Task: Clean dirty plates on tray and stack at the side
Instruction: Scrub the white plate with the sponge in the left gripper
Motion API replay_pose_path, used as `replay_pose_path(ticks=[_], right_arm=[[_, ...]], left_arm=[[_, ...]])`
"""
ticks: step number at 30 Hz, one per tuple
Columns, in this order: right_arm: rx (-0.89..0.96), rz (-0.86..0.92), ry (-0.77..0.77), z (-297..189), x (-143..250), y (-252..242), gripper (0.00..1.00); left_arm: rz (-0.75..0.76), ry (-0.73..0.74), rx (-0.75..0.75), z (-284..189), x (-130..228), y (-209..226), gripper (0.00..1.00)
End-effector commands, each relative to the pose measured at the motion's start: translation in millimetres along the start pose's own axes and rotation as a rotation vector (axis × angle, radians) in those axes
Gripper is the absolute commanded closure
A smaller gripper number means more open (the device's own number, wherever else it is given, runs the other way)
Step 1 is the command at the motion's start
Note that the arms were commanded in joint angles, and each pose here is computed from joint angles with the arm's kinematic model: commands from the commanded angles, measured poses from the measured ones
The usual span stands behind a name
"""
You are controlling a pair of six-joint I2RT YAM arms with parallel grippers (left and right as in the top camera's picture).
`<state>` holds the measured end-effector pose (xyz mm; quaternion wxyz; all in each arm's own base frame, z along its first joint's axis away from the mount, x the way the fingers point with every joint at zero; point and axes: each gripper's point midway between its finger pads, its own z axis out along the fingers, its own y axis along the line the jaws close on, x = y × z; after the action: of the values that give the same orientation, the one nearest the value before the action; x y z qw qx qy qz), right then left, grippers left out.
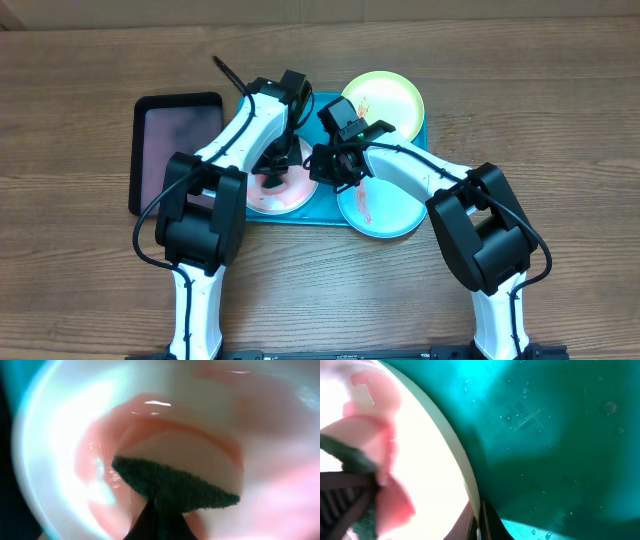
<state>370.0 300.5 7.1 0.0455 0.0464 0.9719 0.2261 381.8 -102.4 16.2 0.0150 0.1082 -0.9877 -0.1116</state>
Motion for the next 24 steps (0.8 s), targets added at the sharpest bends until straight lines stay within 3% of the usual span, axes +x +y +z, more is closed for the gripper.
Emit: replay_pose_path(ticks=[1, 4, 12, 19, 24], right_arm=[[0.014, 0.005, 0.009, 5, 1, -7, 0.96], [0.014, 0.005, 0.009, 5, 1, -7, 0.96], [0.017, -0.011, 0.013, 5, 2, -8, 0.96], [0.021, -0.010, 0.019, 5, 3, -9, 0.96], [0.021, -0.011, 0.019, 5, 3, -9, 0.96]], left_arm=[[-0.125, 0.007, -0.133, 15, 2, 26, 0.96], [-0.111, 0.075, -0.101, 15, 16, 22, 0.96], [0.104, 0.245, 0.056, 11, 47, 1, 0.96], [0.213, 0.226, 0.159, 11, 39, -10, 0.96], [0.199, 0.167, 0.254, 12, 21, -23, 0.96]])
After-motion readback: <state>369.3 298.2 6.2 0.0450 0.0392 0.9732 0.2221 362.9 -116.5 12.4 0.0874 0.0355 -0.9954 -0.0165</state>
